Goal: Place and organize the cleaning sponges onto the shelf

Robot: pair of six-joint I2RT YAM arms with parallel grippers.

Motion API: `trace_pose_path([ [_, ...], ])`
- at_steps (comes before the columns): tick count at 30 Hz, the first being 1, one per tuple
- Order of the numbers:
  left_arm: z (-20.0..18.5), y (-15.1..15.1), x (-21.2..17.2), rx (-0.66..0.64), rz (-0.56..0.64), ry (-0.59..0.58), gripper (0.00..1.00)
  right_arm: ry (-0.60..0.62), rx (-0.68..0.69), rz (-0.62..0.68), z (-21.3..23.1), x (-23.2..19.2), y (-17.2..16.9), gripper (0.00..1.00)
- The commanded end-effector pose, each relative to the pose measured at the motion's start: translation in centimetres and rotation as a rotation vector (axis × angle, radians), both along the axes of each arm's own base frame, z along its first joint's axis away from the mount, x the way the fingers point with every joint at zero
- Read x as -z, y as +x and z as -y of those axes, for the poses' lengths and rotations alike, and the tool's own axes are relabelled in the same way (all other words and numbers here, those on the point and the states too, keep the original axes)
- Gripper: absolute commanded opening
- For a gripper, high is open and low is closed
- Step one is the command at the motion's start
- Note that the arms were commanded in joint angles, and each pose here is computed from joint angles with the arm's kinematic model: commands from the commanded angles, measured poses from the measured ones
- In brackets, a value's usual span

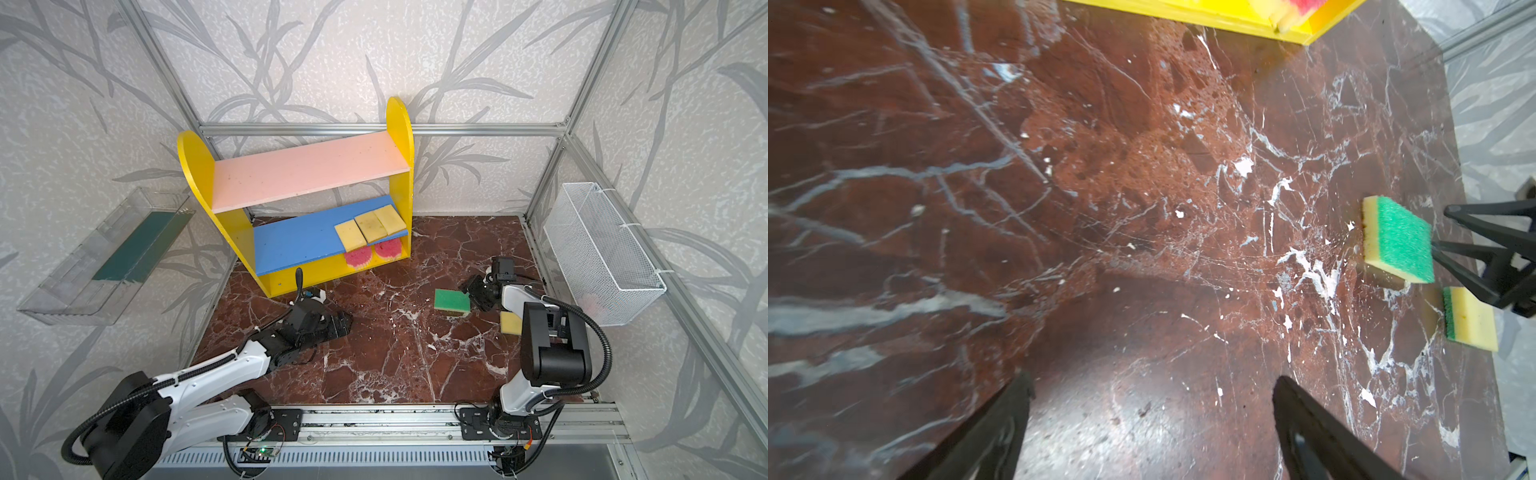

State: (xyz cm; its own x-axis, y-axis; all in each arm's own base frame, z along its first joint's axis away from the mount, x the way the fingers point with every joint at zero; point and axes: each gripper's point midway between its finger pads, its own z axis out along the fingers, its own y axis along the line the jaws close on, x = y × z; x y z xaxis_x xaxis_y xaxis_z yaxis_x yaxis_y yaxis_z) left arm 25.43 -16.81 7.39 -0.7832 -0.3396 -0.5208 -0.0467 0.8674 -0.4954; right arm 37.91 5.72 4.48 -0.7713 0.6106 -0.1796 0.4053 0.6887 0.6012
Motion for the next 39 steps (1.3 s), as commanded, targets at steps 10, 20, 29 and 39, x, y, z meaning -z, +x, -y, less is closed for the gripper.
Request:
trace_pose_path([
  [10, -3.5, -1.8, -0.5, -0.082, 0.024, 0.017, 0.93, 0.043, -0.354, 0.01, -13.5, -0.1, 1.9, 0.6],
  [20, 0.0, 0.3, -1.5, 0.037, 0.01, -0.019, 0.87, -0.005, -0.398, 0.064, -13.4, -2.6, 0.4, 0.6],
  [29, 4.7, 4.5, -4.0, 0.164, 0.057, 0.04, 0.59, 0.033, -0.386, 0.086, -11.6, -3.8, -3.1, 0.6],
  [39, 10.8, 9.0, -2.0, 0.278, 0.01, 0.101, 0.51, 0.075, -0.34, 0.1, -10.6, -2.9, -5.5, 0.57],
])
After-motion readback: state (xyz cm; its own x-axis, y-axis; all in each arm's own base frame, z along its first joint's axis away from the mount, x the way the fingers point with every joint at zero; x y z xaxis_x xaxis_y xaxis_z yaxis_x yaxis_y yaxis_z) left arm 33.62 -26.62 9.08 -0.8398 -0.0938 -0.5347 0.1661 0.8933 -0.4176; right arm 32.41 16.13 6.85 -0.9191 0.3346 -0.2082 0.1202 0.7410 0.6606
